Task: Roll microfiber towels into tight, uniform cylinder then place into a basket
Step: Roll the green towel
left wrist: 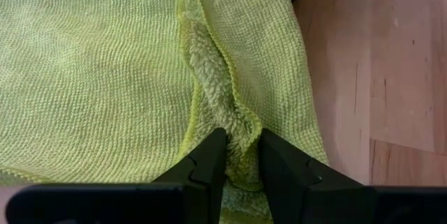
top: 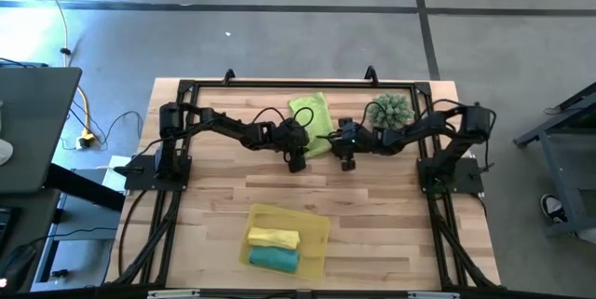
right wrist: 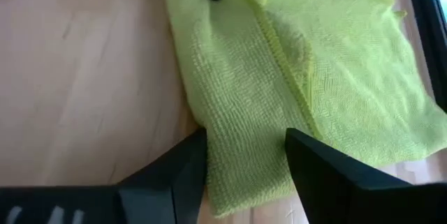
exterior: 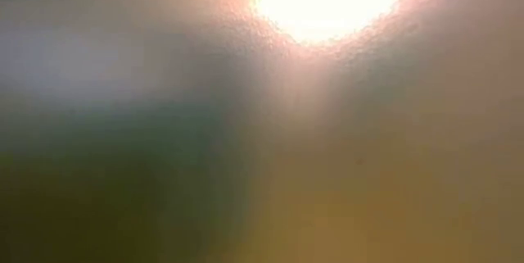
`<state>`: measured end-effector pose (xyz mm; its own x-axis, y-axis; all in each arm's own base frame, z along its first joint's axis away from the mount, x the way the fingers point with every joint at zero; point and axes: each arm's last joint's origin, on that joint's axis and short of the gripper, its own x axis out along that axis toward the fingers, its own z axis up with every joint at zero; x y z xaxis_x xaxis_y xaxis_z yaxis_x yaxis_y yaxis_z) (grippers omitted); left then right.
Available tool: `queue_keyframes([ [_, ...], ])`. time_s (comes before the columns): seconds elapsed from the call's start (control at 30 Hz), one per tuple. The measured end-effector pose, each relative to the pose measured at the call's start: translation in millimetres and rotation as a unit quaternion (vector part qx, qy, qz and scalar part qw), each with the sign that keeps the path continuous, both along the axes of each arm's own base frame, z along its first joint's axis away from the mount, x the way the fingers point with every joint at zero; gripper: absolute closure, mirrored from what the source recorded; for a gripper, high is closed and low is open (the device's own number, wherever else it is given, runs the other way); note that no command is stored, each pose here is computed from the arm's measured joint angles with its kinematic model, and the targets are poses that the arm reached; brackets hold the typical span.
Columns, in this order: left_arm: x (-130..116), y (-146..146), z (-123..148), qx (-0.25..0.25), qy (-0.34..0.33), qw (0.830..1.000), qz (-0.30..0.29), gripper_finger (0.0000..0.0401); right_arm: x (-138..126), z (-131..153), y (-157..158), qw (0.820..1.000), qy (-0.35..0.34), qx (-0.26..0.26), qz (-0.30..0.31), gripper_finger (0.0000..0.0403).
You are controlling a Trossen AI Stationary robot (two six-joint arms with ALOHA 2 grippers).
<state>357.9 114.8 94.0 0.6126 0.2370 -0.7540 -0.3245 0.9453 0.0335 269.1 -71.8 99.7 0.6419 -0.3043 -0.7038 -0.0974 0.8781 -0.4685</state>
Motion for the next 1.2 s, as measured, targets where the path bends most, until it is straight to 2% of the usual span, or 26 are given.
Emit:
queue_keyframes([
  [0.1,0.0,0.0,0.0,0.000,0.000,1.000,0.000,0.0325,0.0,-6.6,-2.1,1.000,0.003,0.021,-0.016,0.0219],
  [0.2,0.1,-0.1,0.2,-0.001,0.000,1.000,-0.001,0.0325,0.2,-11.5,-2.2,0.998,0.003,0.045,-0.040,0.0245],
  [0.43,-2.8,-1.6,11.2,0.009,0.004,1.000,-0.008,0.0325,-0.7,-14.1,0.0,0.993,-0.005,0.104,-0.064,0.0380],
  [0.47,-4.3,-2.1,14.5,0.012,0.008,1.000,-0.011,0.0325,-0.7,-14.2,0.5,0.992,-0.007,0.111,-0.064,0.0390],
  [0.6,-11.7,-3.8,36.0,0.028,0.015,0.999,-0.009,0.0325,0.0,-14.1,3.4,0.986,-0.018,0.147,-0.080,0.0384],
  [0.73,-19.6,-7.3,56.8,0.033,0.020,0.999,-0.006,0.0325,-0.9,-10.6,6.5,0.971,-0.032,0.223,-0.076,0.0398],
  [0.83,-23.2,-12.9,70.5,0.036,0.014,0.999,-0.011,0.0325,-1.1,-6.2,6.9,0.948,-0.037,0.307,-0.080,0.0398],
  [1.0,-19.8,-30.7,82.3,0.042,-0.006,0.998,-0.041,0.0325,5.1,3.1,-1.4,0.873,-0.024,0.468,-0.135,0.0401],
  [1.13,-14.8,-49.5,83.7,0.052,-0.011,0.996,-0.078,0.0325,10.8,10.7,-8.1,0.819,-0.007,0.533,-0.212,0.0402],
  [1.2,-12.6,-61.1,83.7,0.061,-0.009,0.992,-0.106,0.0325,11.9,13.5,-11.4,0.803,0.001,0.546,-0.239,0.0402],
])
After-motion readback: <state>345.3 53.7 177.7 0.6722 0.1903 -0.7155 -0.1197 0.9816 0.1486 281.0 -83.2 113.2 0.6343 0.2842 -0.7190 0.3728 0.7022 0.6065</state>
